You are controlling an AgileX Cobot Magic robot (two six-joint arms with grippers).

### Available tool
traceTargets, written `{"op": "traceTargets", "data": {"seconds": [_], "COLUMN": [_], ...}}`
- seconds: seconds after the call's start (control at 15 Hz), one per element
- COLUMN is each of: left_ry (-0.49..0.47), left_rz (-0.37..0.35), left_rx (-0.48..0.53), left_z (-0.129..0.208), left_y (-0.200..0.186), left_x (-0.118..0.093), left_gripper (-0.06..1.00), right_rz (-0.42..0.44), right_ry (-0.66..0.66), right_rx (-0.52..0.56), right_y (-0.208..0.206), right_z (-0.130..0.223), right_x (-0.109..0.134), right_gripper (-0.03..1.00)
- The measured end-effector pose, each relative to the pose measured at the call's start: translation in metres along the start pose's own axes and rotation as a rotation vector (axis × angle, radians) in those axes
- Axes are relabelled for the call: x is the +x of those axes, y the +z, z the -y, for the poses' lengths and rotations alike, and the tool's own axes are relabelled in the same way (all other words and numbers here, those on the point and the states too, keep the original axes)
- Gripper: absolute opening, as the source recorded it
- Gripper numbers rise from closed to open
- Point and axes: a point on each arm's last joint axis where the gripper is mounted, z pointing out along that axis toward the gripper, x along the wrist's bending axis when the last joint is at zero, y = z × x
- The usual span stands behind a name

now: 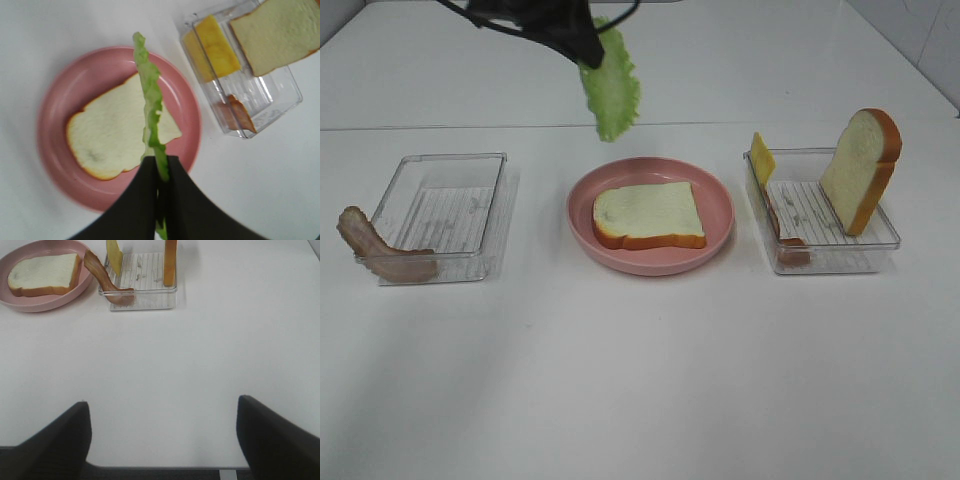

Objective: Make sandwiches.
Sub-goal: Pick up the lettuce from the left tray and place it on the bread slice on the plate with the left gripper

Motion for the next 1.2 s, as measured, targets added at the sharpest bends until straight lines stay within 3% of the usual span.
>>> {"op": "traceTargets", "data": {"seconds": [0.2,0.6,1.0,1.2], "left_ry": [0.010,-0.088,-0.123,-0.065], "left_rz": [0.091,0.242,0.224,0.125], "left_rx": [0.047,0.084,0.128,0.124], "left_z": [0.009,0.022,0.035,0.034], "left_y": [0.044,0.108,0.143,0.143], "left_x": [-0.014,-0.013,0.004,0.015], "left_gripper": [0.01,0.01,0.01,0.00], "right_rz": [0.000,0.000,0.000,0.000], "right_ry": [0.000,0.000,0.000,0.000], "right_rx": [0.000,0.000,0.000,0.000], "right_y": [0.000,0.000,0.000,0.000], "right_z": [0.000,0.000,0.000,0.000], "right_x": [0.000,0.000,0.000,0.000], "right_gripper": [0.79,0.79,0.79,0.79]}}
